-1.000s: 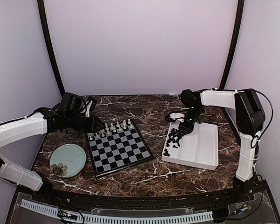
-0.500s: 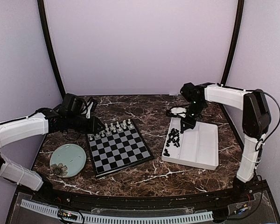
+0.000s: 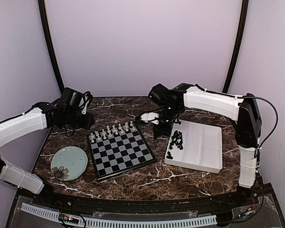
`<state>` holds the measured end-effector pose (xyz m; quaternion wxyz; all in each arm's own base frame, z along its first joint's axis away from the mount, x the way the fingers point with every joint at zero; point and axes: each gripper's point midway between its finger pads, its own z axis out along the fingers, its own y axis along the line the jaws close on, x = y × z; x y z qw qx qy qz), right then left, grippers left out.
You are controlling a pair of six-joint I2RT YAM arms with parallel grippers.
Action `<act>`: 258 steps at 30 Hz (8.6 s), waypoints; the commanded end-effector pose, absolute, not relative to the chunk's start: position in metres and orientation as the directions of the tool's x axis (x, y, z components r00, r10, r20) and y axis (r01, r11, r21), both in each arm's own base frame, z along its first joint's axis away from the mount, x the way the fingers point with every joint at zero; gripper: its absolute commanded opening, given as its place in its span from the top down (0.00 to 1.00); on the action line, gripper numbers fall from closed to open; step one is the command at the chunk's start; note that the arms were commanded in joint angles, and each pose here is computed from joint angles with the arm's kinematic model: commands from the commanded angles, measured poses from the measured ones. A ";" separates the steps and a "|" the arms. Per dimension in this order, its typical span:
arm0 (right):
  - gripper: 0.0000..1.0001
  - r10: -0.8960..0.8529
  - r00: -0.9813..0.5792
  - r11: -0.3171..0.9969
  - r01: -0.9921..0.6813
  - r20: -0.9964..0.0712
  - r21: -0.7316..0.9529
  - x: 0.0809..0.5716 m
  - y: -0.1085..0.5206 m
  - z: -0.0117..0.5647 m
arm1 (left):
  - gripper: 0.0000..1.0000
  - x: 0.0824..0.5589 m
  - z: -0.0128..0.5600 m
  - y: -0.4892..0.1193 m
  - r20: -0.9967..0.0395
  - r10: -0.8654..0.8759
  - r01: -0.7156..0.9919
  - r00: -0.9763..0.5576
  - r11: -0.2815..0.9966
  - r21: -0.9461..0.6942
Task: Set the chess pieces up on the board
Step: Place the knight at b8, then pick up the pawn from the storage box, then place the pawn at a7, then pick up the pawn from the storage box.
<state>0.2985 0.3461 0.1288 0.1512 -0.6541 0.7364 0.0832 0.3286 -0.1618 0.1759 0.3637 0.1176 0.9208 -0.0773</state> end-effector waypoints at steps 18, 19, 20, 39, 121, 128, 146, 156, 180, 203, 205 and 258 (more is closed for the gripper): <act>1.00 -0.978 0.017 -0.018 -1.000 -0.207 0.001 0.236 0.421 0.078 | 0.81 0.331 0.181 -0.085 -0.723 0.074 0.070 -0.687 0.997 0.036; 1.00 -0.979 0.018 -0.019 -1.000 -0.204 0.003 0.235 0.422 0.076 | 0.81 0.331 0.180 -0.085 -0.722 0.073 0.072 -0.688 0.997 0.033; 1.00 -0.980 0.018 -0.019 -1.000 -0.200 0.003 0.235 0.422 0.075 | 0.81 0.331 0.180 -0.086 -0.721 0.074 0.076 -0.689 0.997 0.029; 0.99 -0.985 0.038 -0.047 -0.998 -0.169 0.045 0.221 0.420 0.062 | 0.81 0.330 0.175 -0.086 -0.708 0.080 0.082 -0.702 0.996 0.031; 0.73 -0.844 -0.497 0.503 -0.864 -0.199 0.022 0.328 0.243 0.041 | 0.68 0.334 0.167 -0.100 -0.685 0.083 0.139 -0.724 0.990 -0.026; 0.76 -0.846 -0.499 0.504 -0.863 -0.187 0.021 0.329 0.241 0.035 | 0.69 0.334 0.166 -0.101 -0.683 0.085 0.142 -0.726 0.989 -0.028; 0.95 -0.839 -0.489 0.506 -0.863 -0.239 -0.011 0.330 0.243 0.076 | 0.70 0.334 0.166 -0.102 -0.681 0.086 0.145 -0.727 0.989 -0.030; 0.95 -0.873 -0.366 0.401 -0.915 -0.322 -0.049 0.313 0.297 0.123 | 0.70 0.334 0.166 -0.103 -0.681 0.085 0.147 -0.728 0.989 -0.033; 0.94 -0.948 -0.158 0.165 -0.986 -0.275 -0.003 0.271 0.405 0.073 | 0.71 0.333 0.168 -0.104 -0.686 0.086 0.155 -0.723 0.987 -0.040; 0.92 -0.953 -0.155 0.156 -0.988 -0.261 0.017 0.266 0.415 0.058 | 0.71 0.333 0.166 -0.105 -0.679 0.091 0.161 -0.728 0.986 -0.041; 0.92 -0.954 -0.154 0.155 -0.988 -0.258 0.015 0.266 0.414 0.057 | 0.71 0.333 0.166 -0.105 -0.679 0.091 0.161 -0.729 0.986 -0.041; 0.77 -0.832 -0.527 0.552 -0.820 -0.176 -0.154 0.349 0.216 0.040 | 0.71 0.334 0.165 -0.105 -0.678 0.086 0.160 -0.730 0.986 -0.047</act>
